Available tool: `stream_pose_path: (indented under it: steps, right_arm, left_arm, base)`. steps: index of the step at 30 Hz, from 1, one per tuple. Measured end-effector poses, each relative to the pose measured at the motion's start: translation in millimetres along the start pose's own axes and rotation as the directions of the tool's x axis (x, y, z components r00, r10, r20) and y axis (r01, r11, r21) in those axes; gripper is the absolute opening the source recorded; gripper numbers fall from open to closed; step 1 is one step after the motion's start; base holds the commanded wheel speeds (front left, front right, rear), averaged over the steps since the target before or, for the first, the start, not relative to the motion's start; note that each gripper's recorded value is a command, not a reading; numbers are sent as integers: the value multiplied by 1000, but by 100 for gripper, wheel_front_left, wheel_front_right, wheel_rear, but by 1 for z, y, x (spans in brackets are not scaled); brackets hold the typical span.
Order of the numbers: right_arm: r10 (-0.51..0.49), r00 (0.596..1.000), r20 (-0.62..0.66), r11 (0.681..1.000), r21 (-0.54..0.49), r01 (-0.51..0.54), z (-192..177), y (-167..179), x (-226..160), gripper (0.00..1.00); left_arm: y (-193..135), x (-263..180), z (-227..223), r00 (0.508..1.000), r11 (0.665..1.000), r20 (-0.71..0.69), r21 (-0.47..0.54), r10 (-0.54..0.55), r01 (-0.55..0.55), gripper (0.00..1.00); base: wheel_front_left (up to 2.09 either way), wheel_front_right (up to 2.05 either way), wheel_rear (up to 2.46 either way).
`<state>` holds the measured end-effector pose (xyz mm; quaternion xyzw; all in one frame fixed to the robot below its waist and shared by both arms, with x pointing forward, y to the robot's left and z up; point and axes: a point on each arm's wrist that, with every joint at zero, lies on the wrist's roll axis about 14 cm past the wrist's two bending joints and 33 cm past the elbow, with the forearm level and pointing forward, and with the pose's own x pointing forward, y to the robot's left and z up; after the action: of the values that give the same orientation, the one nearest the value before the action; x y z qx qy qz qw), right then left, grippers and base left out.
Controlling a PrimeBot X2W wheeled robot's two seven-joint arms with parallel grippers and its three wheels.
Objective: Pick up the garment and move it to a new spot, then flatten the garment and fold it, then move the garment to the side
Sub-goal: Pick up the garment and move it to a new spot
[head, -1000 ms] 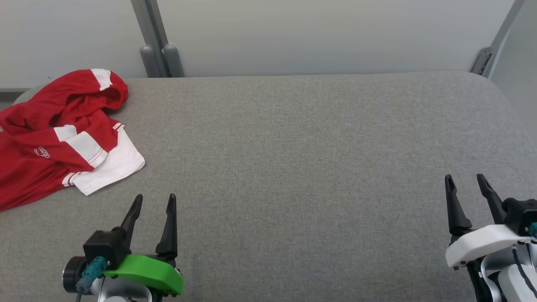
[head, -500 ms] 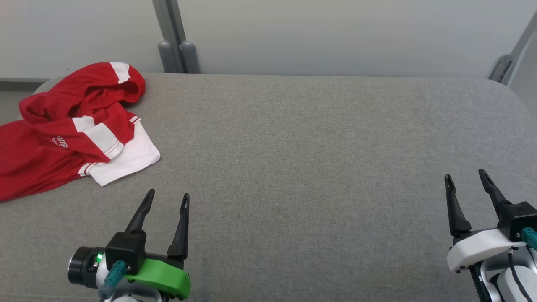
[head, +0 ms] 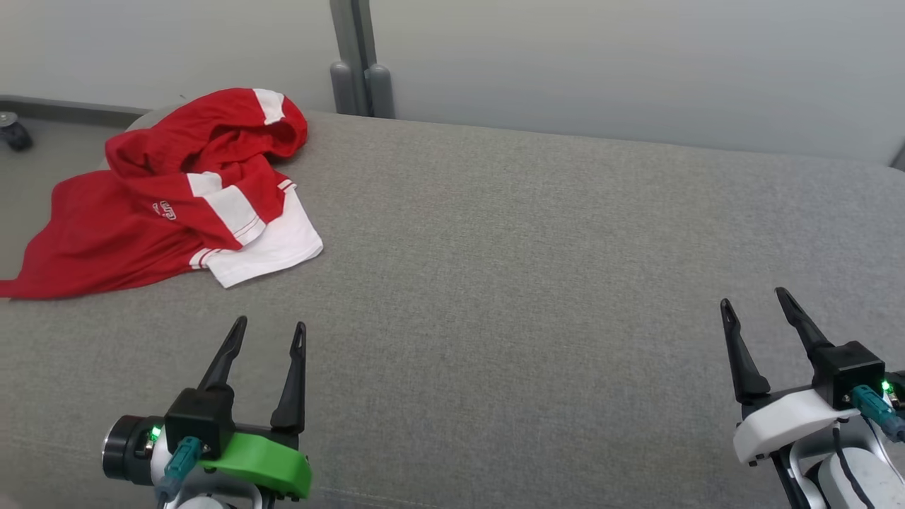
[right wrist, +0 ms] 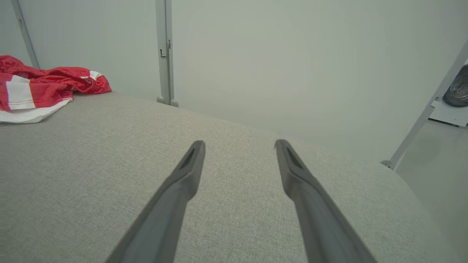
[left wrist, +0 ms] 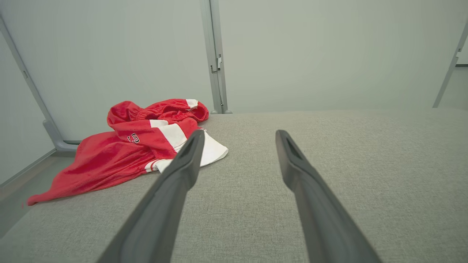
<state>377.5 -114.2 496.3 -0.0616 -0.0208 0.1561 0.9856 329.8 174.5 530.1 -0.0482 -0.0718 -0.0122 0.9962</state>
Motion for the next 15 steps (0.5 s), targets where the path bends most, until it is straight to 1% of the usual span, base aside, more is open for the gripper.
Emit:
stream_pose_path:
  steps: [6,15]
  right_arm:
    - [92,996,18,996,10,-92,5,30,12,100]
    - [237,971,40,971,11,-237,13,76,26,100]
  left_arm:
    - [19,-11,4,998,998,10,7,68,-68,100]
    - [58,-37,12,977,977,31,21,212,-213,100]
  base:
    - [0,0,0]
    - [0,0,0]
